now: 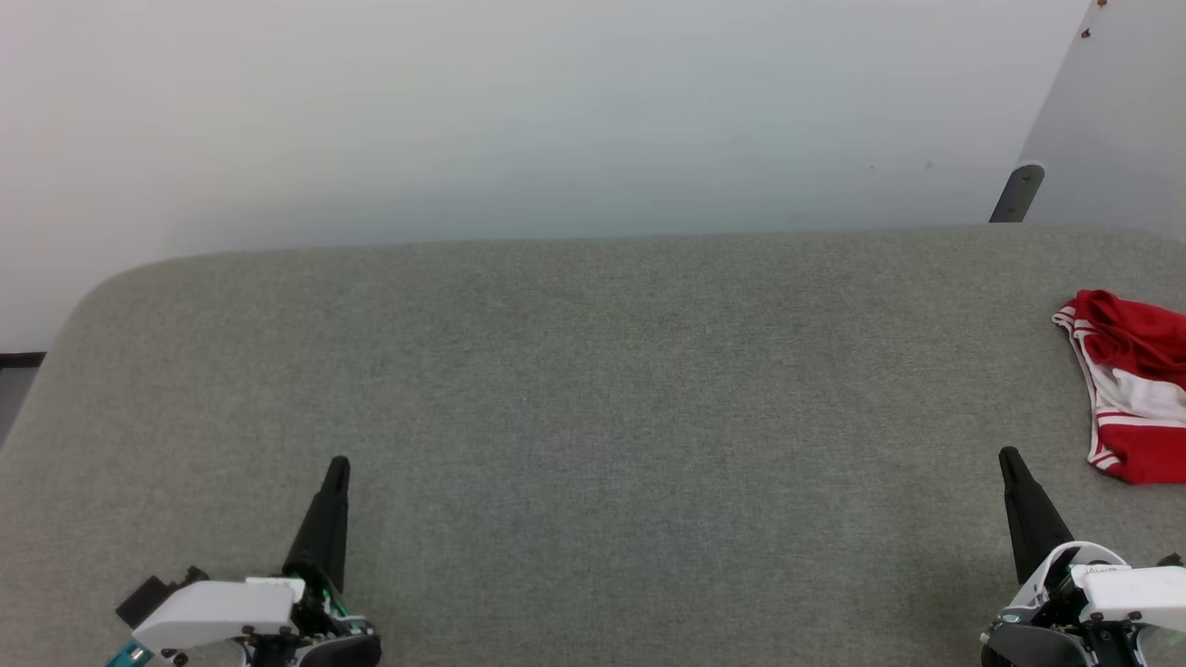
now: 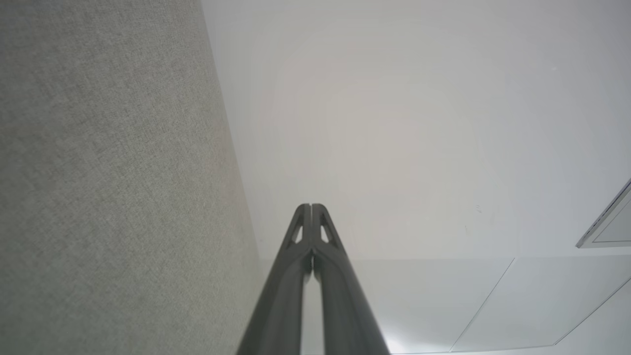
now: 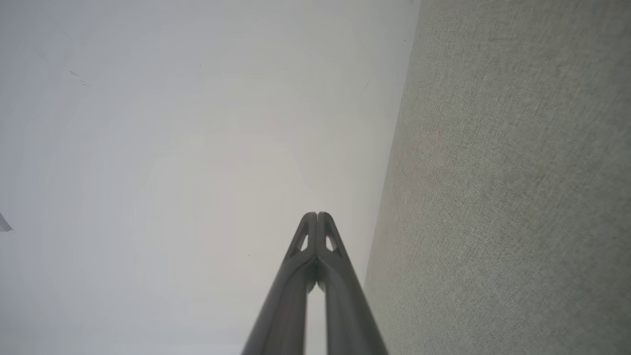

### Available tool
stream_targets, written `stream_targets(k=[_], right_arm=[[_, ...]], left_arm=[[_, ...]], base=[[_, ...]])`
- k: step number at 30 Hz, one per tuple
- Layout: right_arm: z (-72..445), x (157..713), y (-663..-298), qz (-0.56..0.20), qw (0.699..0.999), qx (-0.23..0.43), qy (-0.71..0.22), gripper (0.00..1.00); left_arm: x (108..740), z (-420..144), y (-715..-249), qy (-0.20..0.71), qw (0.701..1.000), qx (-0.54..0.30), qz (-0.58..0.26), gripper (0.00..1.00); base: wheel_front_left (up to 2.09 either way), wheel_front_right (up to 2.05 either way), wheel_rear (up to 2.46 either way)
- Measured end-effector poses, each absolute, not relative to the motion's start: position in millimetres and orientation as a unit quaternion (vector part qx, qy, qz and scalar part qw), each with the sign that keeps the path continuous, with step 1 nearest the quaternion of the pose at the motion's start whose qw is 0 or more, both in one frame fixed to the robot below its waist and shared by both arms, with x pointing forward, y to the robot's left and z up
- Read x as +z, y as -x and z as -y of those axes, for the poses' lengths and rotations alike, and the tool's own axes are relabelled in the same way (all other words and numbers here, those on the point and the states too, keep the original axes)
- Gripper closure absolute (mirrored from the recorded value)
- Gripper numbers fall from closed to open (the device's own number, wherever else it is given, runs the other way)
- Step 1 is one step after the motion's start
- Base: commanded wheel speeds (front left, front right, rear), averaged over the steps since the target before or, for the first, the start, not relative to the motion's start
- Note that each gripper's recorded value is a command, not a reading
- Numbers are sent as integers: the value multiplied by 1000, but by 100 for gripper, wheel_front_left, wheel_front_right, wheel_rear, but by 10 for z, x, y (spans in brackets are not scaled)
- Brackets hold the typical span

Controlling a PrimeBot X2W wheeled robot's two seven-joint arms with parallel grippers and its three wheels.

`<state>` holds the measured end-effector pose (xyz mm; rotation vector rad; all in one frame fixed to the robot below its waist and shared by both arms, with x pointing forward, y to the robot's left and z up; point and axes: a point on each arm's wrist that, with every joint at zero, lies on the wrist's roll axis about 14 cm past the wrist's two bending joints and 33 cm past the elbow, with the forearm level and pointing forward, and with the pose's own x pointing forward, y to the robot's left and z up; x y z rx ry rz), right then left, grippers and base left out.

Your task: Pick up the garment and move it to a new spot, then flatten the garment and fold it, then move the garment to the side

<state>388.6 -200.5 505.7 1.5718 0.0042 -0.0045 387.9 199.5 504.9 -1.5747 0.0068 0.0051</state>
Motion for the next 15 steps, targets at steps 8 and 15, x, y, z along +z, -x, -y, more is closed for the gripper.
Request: stream_targets(k=[8, 15], right_arm=[[2005, 5058, -3886, -2, 707, -2, -707, 100], [2005, 5057, -3886, -2, 707, -2, -708, 100]], left_arm=[[5049, -1995, -3879, 708, 706, 2, -3, 100], [5049, -1995, -3880, 708, 706, 2, -3, 100]], base=[[0, 0, 0], [0, 0, 0]])
